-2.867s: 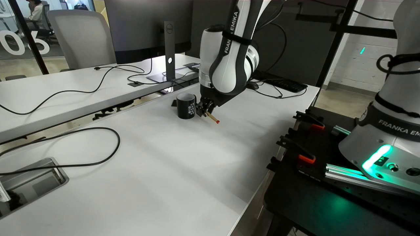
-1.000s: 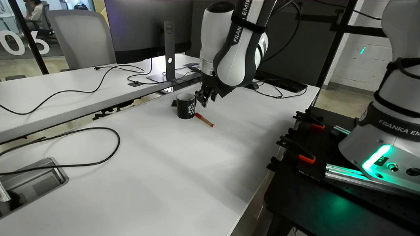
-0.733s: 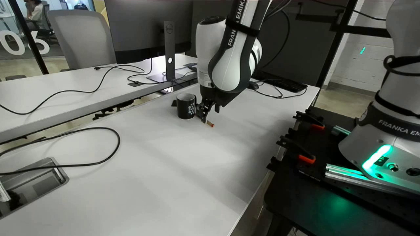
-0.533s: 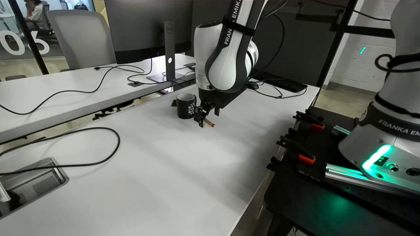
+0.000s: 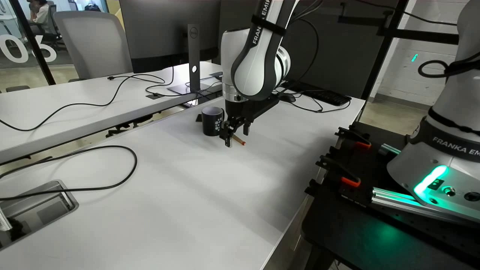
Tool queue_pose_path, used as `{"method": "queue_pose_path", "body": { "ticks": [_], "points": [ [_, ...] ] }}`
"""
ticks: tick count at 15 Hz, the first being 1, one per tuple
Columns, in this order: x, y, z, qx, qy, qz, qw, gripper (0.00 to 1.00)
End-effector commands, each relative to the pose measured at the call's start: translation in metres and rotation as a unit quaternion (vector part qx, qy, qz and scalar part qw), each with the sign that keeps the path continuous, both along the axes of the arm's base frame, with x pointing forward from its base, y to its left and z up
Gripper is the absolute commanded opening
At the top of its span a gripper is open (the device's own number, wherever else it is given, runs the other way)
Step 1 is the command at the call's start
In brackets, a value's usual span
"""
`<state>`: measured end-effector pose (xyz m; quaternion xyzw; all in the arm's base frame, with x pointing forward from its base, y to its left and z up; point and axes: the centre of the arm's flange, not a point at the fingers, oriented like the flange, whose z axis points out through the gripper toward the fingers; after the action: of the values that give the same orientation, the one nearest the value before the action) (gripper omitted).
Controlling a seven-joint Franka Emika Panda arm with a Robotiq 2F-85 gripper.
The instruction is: Pick up the pen from the table and put it in the black cup.
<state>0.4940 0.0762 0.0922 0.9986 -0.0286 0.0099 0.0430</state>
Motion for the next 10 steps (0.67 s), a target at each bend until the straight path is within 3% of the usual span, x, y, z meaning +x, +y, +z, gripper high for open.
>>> {"method": "queue_pose_path", "body": {
  "ticks": [1, 10],
  "points": [
    [0.0009, 0.0009, 0.0003, 0.001, 0.001, 0.000, 1.0000, 1.00],
    [0.0015, 0.0031, 0.0005, 0.001, 0.002, 0.003, 1.0000, 1.00]
  ]
}}
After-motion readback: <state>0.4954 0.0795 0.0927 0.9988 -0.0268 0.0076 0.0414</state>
